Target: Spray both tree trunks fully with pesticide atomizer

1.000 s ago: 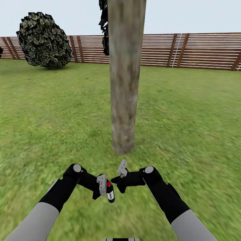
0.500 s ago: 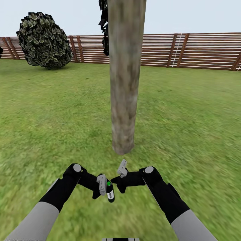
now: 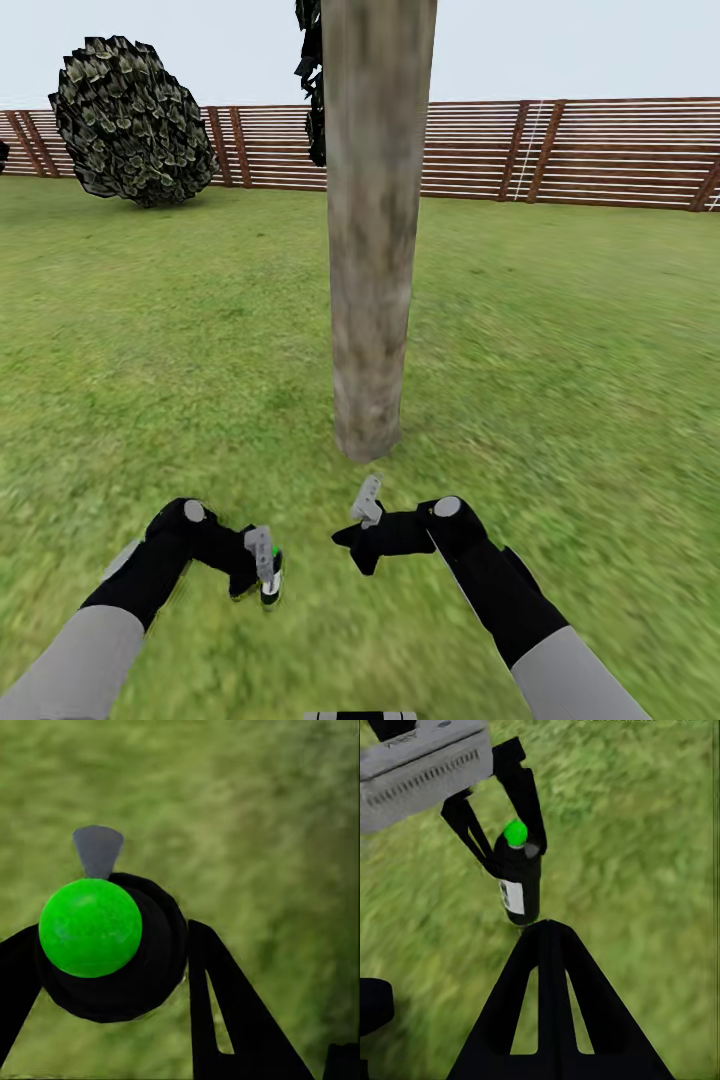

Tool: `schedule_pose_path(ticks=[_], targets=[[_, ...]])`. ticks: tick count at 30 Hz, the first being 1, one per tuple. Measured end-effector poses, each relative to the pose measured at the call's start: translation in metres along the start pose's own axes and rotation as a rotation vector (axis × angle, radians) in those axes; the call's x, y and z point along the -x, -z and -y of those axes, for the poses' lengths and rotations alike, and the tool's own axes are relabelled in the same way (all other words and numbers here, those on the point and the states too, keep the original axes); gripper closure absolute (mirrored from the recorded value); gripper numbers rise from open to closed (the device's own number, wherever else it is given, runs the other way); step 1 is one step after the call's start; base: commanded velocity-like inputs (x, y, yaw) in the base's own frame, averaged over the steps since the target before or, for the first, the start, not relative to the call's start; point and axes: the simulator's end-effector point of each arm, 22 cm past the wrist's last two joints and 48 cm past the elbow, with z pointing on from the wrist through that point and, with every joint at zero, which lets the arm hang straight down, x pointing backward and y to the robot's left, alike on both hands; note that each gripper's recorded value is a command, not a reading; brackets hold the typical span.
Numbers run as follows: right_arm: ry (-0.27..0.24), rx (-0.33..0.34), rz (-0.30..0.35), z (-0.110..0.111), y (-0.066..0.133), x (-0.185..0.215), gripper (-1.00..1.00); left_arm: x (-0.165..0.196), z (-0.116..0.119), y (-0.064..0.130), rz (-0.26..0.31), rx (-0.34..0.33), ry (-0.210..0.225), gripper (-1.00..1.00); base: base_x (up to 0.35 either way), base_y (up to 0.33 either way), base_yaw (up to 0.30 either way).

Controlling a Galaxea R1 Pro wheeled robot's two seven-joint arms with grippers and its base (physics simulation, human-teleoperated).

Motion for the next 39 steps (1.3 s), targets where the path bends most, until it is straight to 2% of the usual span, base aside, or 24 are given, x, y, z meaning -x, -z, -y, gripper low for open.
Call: schedule_pose_path(ticks=[1,2,3,4,5,6,7,8,9,11,12,15,17,18,20,21,25,29,32,39], targets=[[-0.001,-0.023,-0.001,0.005,0.0,-0.001,1.0,-0.001,-0.019,0.007,0.04,0.077,0.051,1.0,0.0,0.0,0.0],[-0.002,-0.088,-0.005,0.02,0.002,-0.003,1.0,0.003,-0.035,0.01,0.085,0.144,0.099,1.0,0.0,0.0,0.0],[-0.007,-0.152,-0.009,0.035,0.004,-0.005,1.0,0.006,-0.041,0.009,0.115,0.176,0.129,1.0,0.0,0.0,0.0],[-0.022,-0.267,-0.022,0.062,0.008,-0.014,1.0,0.01,-0.046,0.007,0.141,0.2,0.159,1.0,0.0,0.0,0.0],[-0.036,-0.35,-0.035,0.081,0.012,-0.022,1.0,0.014,-0.054,0.006,0.179,0.237,0.202,1.0,0.0,0.0,0.0],[-0.053,-0.466,-0.057,0.106,0.02,-0.035,1.0,0.017,-0.065,0.008,0.219,0.285,0.246,1.0,0.0,0.0,0.0],[-0.062,-0.533,-0.07,0.119,0.025,-0.043,1.0,0.018,-0.074,0.012,0.247,0.322,0.278,1.0,0.0,0.0,0.0],[-0.067,-0.58,-0.08,0.129,0.029,-0.05,-1.0,0.018,-0.082,0.015,0.275,0.358,0.314,1.0,0.0,0.0,0.0],[-0.07,-0.622,-0.084,0.138,0.032,-0.058,-1.0,0.015,-0.093,0.019,0.313,0.406,0.373,1.0,0.0,0.0,0.0],[-0.085,-0.661,-0.07,0.149,0.038,-0.065,-1.0,0.006,-0.106,0.022,0.348,0.466,0.454,1.0,0.0,0.0,0.0],[-0.119,-0.689,-0.057,0.159,0.046,-0.072,-1.0,-0.003,-0.115,0.024,0.357,0.516,0.507,1.0,0.0,0.0,0.0],[-0.231,-0.757,-0.029,0.183,0.071,-0.092,-1.0,-0.044,-0.133,0.025,0.314,0.662,0.635,1.0,0.0,0.0,0.0],[-0.27,-0.781,-0.014,0.191,0.081,-0.098,-1.0,-0.063,-0.136,0.023,0.291,0.714,0.692,1.0,0.0,0.0,0.0],[-0.283,-0.793,-0.001,0.195,0.086,-0.098,-1.0,-0.071,-0.138,0.024,0.293,0.741,0.736,1.0,0.0,0.0,0.0],[-0.311,-0.817,0.037,0.203,0.096,-0.097,-1.0,-0.079,-0.142,0.027,0.313,0.779,0.813,1.0,0.0,0.0,0.0],[-0.346,-0.833,0.062,0.208,0.104,-0.1,-1.0,-0.086,-0.142,0.027,0.305,0.794,0.867,1.0,0.0,0.0,0.0],[-0.401,-0.863,0.098,0.218,0.118,-0.104,-1.0,-0.094,-0.133,0.015,0.251,0.789,0.968,1.0,0.0,0.0,0.0],[-0.41,-0.876,0.113,0.221,0.123,-0.104,-1.0,-0.092,-0.129,0.009,0.232,0.793,0.992,1.0,0.0,0.0,0.0],[-0.391,-0.882,0.14,0.222,0.124,-0.098,-1.0,-0.092,-0.128,0.007,0.232,0.794,0.993,1.0,0.0,0.0,0.0],[-0.389,-0.88,0.14,0.221,0.123,-0.1,-1.0,-0.091,-0.128,0.007,0.237,0.795,0.991,1.0,0.072,0.0,-0.004]])
